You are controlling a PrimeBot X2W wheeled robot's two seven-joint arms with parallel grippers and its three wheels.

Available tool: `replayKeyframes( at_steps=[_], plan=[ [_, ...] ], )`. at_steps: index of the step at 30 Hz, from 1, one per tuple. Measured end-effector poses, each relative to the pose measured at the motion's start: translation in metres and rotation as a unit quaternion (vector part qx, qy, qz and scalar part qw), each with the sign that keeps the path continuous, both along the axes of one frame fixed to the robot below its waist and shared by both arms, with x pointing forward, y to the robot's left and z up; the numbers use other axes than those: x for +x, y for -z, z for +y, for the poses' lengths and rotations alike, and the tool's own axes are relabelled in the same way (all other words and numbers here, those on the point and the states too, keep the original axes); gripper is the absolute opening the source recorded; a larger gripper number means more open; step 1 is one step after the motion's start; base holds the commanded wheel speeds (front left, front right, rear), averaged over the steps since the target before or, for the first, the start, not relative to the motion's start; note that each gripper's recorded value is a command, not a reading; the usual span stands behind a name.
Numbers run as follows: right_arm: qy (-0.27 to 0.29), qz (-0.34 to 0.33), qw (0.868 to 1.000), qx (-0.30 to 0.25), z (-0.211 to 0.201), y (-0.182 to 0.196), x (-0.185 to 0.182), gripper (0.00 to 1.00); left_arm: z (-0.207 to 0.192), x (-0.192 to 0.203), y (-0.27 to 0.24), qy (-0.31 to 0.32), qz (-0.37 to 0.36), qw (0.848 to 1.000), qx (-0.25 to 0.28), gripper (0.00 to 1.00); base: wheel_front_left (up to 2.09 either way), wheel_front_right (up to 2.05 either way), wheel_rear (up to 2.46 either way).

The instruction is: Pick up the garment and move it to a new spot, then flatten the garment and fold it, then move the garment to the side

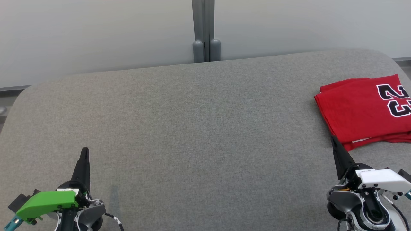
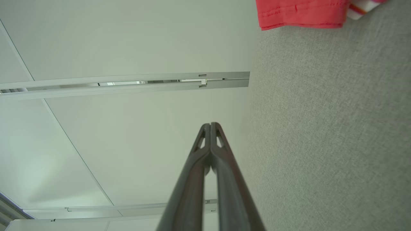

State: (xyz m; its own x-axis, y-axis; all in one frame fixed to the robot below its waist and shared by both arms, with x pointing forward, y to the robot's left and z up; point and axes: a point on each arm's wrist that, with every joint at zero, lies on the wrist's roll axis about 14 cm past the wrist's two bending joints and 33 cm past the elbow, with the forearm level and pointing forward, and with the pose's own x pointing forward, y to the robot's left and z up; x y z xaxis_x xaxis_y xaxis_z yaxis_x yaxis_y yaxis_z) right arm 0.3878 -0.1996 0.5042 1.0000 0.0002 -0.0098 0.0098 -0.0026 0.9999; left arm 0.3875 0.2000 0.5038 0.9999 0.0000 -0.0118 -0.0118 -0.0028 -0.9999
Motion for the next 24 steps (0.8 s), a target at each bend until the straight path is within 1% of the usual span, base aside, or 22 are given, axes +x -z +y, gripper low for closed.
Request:
replayKeyframes(
  at_steps=[24],
  plan=[
    [0.0,0.0,1.0,0.0,0.0,0.0,0.0,0.0,0.0,0.0,0.0,0.0,0.0,1.0,0.0,0.0,0.0,0.0,0.0]
  ],
)
